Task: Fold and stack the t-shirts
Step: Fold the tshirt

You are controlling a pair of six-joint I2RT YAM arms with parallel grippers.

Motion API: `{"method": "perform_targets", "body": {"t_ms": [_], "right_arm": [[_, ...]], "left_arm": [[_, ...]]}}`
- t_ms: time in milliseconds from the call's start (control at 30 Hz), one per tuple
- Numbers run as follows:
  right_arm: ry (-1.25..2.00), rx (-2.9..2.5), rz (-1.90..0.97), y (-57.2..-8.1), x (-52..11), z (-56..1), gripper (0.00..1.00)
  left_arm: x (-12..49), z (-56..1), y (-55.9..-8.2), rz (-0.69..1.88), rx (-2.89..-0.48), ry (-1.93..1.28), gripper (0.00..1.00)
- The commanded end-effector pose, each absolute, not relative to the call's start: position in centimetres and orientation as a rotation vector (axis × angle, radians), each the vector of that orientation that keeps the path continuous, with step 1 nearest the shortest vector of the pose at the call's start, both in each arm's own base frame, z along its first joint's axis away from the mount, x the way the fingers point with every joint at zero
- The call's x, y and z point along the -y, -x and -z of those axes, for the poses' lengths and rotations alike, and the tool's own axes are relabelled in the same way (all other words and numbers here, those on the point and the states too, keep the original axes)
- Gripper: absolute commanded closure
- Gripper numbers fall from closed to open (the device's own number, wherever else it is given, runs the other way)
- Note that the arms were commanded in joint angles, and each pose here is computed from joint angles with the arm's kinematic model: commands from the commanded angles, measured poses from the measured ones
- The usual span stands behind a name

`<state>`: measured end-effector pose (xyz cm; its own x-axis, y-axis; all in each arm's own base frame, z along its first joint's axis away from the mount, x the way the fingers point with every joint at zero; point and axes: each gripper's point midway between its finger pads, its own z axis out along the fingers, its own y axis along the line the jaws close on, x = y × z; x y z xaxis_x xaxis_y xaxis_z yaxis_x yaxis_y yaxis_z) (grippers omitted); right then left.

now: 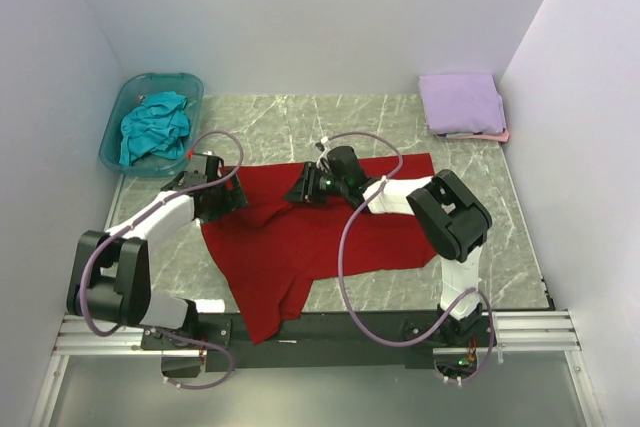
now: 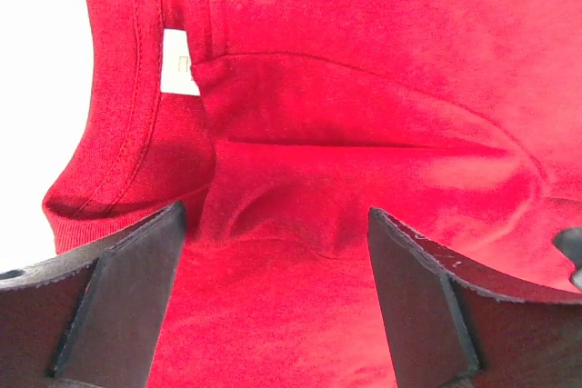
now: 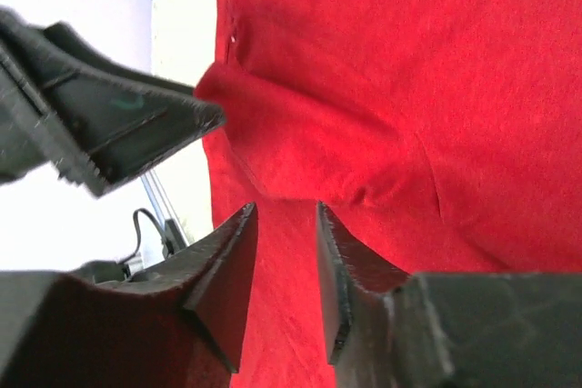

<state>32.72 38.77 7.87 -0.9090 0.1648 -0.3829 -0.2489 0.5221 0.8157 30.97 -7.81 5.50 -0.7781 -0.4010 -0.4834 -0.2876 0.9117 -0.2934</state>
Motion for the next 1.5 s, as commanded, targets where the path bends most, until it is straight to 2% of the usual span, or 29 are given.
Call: {"method": "perform_targets", "body": {"t_ms": [0,133,233,433,533,633,667,767,1000,1200,1467], "right_arm": [[0.138,-2.282,-1.407,-31.5,-39.0,-9.9,0.61],[0.115,-2.281,-1.447,-31.1,-39.5,-8.8,0.7],[0.12,-2.279,-1.461,-31.4,-40.1,-8.2,0.73],[0.114,-2.286,-1.434,-32.4,-40.5,-7.3,0.73],[0.105,-2.295,-1.425,-32.8,-40.7,-6.9,0.73],[0.108,-2.298,-1.43,-33.0,-41.0,-6.7,0.73],[0.11,-2.306,-1.431,-33.0,-41.2,-6.4,0.73],[0.11,-2.304,-1.421,-33.3,-41.2,-6.5,0.73],[0.118,-2.295,-1.37,-33.0,-40.2,-7.2,0.73],[0.136,-2.298,-1.317,-32.6,-39.6,-7.1,0.72],[0.331,-2.276,-1.109,-33.3,-41.0,-7.6,0.7]], "left_arm": [[7.9,-5.2,-31.6,0.266,-2.515,0.464,0.14],[8.0,-4.5,-31.0,0.267,-2.544,0.472,0.14],[7.9,-4.3,-30.6,0.267,-2.547,0.478,0.15],[8.3,-4.3,-30.4,0.294,-2.559,0.468,0.28],[8.4,-4.5,-30.5,0.294,-2.566,0.464,0.41],[8.4,-5.2,-31.1,0.292,-2.549,0.457,0.57],[8.4,-5.5,-31.5,0.29,-2.536,0.454,0.67],[8.5,-6.2,-32.4,0.291,-2.517,0.449,0.81],[9.1,-8.2,-35.4,0.321,-2.487,0.449,0.89],[9.3,-9.9,-39.3,0.376,-2.438,0.485,0.89],[9.3,-8.0,-43.7,0.407,-2.485,0.534,0.85]]}}
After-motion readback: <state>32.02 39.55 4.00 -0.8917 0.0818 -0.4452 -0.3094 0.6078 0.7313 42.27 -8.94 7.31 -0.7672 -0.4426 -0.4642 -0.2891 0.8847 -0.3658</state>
